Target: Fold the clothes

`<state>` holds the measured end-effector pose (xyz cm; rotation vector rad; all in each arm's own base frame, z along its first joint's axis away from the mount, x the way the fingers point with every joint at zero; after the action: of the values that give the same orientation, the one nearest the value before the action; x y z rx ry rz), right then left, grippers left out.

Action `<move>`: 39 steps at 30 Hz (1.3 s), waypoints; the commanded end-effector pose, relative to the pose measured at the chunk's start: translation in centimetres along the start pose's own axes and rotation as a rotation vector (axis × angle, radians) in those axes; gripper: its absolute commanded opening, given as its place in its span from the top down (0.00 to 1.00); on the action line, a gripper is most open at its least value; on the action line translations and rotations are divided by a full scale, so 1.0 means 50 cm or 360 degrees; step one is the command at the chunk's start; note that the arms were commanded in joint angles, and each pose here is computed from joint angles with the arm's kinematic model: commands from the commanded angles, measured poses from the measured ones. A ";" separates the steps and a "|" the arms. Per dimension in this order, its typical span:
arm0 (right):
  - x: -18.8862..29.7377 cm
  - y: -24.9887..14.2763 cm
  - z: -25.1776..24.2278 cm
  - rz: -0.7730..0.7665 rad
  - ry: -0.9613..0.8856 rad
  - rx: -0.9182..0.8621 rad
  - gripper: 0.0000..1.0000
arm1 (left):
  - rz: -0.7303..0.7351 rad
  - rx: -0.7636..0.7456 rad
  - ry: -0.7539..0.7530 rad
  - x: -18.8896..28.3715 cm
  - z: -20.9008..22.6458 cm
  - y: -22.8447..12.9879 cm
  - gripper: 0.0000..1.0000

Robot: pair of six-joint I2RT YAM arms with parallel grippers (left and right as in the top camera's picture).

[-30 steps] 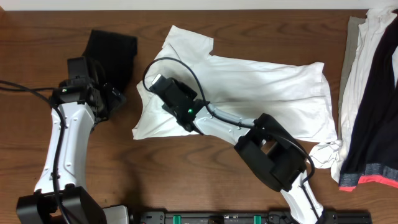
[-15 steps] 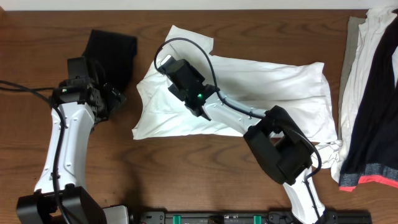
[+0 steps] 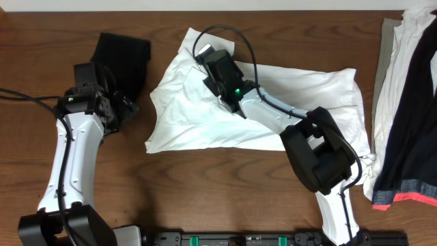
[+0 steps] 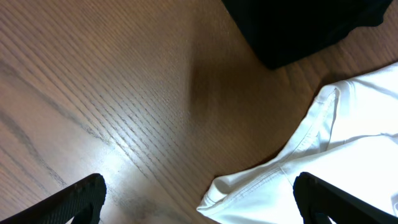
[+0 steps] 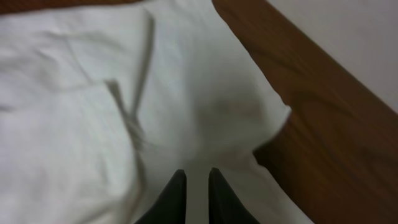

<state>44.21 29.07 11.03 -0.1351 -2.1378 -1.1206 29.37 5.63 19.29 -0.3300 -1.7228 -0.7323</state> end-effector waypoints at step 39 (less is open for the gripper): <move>0.115 -0.049 0.129 0.0485 0.0321 0.0249 0.41 | -0.0006 0.0008 0.0008 0.001 0.002 0.003 0.02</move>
<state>35.36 31.26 11.01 -0.2384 -1.9367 -0.7517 29.37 5.63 19.29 -0.3300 -1.7228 -0.7323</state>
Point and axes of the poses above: each gripper's point midway between its finger pads, its own x axis back along the fingers, its own z axis along the line the jaws close on, y = z × x, the point moved 8 cm from there along x, back along the fingers, and after that the axes turned 5 degrees about x, right-handed, at the moved point
